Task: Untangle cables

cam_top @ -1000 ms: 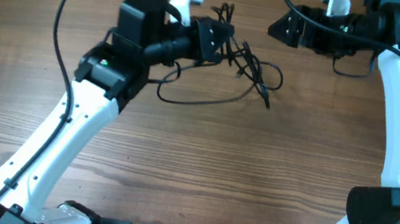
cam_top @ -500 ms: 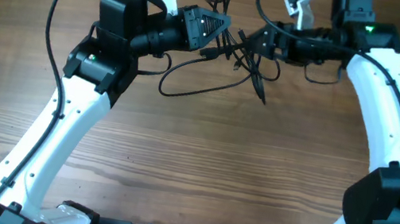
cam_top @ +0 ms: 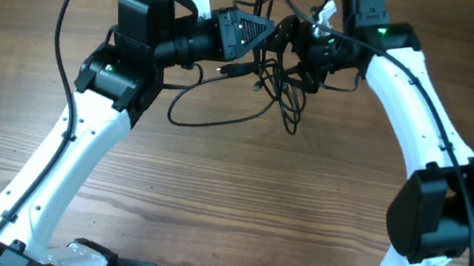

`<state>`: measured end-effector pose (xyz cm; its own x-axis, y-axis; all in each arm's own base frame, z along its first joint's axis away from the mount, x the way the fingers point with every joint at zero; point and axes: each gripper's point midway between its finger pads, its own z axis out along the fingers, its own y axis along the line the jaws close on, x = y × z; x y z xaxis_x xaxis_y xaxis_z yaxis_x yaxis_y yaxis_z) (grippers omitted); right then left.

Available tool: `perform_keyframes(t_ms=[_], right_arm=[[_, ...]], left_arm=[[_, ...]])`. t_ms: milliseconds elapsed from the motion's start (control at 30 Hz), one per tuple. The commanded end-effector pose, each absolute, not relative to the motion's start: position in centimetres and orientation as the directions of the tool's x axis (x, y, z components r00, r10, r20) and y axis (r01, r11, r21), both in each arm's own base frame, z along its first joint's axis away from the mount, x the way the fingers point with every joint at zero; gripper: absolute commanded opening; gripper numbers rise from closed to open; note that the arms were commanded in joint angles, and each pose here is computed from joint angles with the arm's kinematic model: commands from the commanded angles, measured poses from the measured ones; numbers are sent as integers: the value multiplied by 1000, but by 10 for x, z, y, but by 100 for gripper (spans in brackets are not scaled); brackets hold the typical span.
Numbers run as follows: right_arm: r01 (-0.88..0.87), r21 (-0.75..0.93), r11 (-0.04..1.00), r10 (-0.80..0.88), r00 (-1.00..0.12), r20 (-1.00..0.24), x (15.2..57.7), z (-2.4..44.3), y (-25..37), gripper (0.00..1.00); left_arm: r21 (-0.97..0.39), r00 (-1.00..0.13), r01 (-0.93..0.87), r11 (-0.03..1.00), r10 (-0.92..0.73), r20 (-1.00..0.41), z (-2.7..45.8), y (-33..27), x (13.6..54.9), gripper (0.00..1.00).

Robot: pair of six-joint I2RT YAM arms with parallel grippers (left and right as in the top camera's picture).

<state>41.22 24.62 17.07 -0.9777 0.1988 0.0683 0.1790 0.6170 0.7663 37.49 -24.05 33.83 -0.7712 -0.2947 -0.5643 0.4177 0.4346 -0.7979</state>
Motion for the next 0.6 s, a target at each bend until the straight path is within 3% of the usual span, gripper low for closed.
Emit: perform_keyframes(t_ms=[0, 67, 167, 333, 567], right_arm=[[103, 625, 774, 137, -990, -7, 408, 119, 243, 61], [73, 545, 835, 121, -991, -51, 410, 104, 233, 46], [70, 475, 877, 124, -989, -85, 416, 93, 220, 33], [83, 364, 928, 133, -984, -115, 420, 80, 199, 13], [81, 350, 933, 121, -988, -95, 420, 66, 195, 10]], left_arm=[[-788, -756, 453, 417, -289, -588, 350, -241, 372, 4], [-788, -755, 451, 419, -292, -588, 350, -239, 373, 4], [-787, -747, 449, 423, -305, -591, 352, -233, 377, 4], [-762, -667, 581, 284, -371, -647, 409, -222, 377, 4], [-723, -548, 679, 126, -569, -614, 493, -171, 377, 4]])
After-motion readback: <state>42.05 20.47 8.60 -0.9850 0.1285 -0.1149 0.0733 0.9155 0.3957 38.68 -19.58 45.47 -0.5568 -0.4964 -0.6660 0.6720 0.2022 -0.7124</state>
